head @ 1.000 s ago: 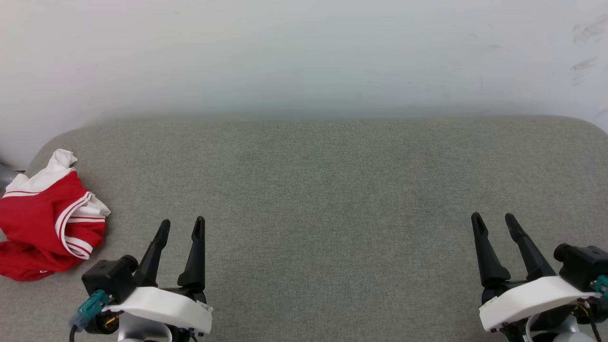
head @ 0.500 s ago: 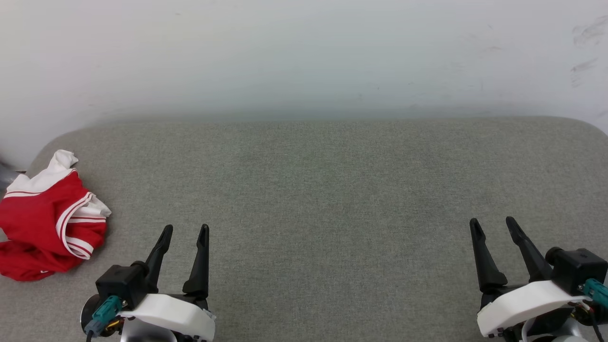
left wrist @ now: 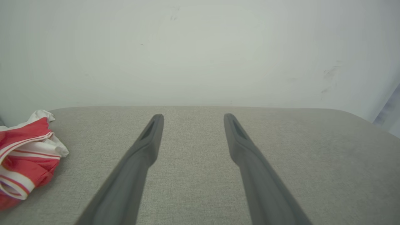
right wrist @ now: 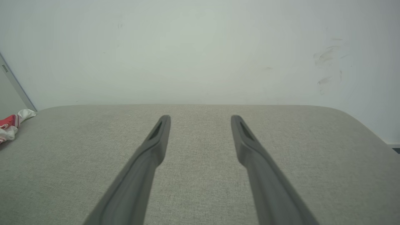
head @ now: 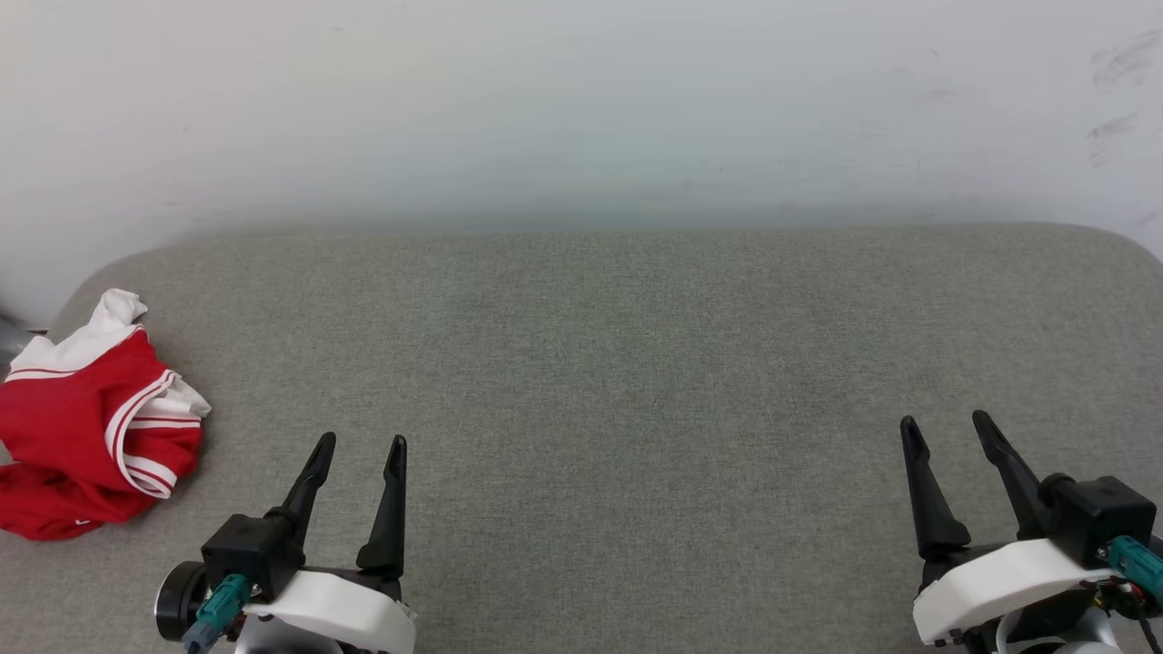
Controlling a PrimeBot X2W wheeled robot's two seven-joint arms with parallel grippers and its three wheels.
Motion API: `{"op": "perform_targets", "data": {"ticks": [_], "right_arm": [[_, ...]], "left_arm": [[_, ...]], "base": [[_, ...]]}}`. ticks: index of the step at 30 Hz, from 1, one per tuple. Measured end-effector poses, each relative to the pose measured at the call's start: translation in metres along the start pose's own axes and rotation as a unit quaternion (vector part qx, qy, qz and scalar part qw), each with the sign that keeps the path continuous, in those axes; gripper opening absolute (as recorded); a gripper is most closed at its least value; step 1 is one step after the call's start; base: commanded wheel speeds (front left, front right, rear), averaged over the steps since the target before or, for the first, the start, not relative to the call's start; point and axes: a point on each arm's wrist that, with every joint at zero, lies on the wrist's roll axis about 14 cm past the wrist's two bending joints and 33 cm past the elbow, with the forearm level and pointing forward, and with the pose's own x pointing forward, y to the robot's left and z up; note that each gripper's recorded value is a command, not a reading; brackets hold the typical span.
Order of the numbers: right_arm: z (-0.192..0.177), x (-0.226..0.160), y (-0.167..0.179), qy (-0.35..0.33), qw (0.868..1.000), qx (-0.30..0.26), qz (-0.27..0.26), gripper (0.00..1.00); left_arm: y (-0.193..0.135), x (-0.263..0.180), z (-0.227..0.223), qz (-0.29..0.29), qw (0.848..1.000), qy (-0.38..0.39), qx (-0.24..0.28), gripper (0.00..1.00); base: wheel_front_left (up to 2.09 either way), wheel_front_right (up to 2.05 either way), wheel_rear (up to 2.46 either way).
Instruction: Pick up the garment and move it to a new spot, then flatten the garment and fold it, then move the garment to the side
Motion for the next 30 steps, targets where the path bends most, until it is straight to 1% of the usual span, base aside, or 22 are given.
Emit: {"op": "perform_targets", "data": {"ticks": [9,12,17,23,30], "right_arm": [[0.002,-0.002,0.001,-0.005,1.0,-0.024,0.002,1.0],[0.004,0.001,0.007,-0.01,0.999,-0.031,0.012,1.0],[0.006,0.008,0.028,-0.016,0.998,-0.039,0.044,1.0],[0.006,0.018,0.059,-0.021,0.994,-0.053,0.091,1.0],[0.003,0.029,0.096,-0.022,0.988,-0.042,0.144,1.0]], "left_arm": [[0.001,-0.002,0.001,-0.002,1.0,-0.005,0.028,1.0],[0.006,-0.005,0.003,0.005,0.999,-0.008,0.034,1.0],[0.02,-0.015,0.006,0.027,0.998,-0.012,0.049,1.0],[0.044,-0.032,0.012,0.066,0.996,-0.017,0.065,1.0],[0.076,-0.059,0.021,0.127,0.99,-0.026,0.064,1.0]], "base": [[0.0,0.0,0.0],[0.0,0.0,0.0],[0.0,0.0,0.0],[0.0,0.0,0.0],[0.0,0.0,0.0]]}}
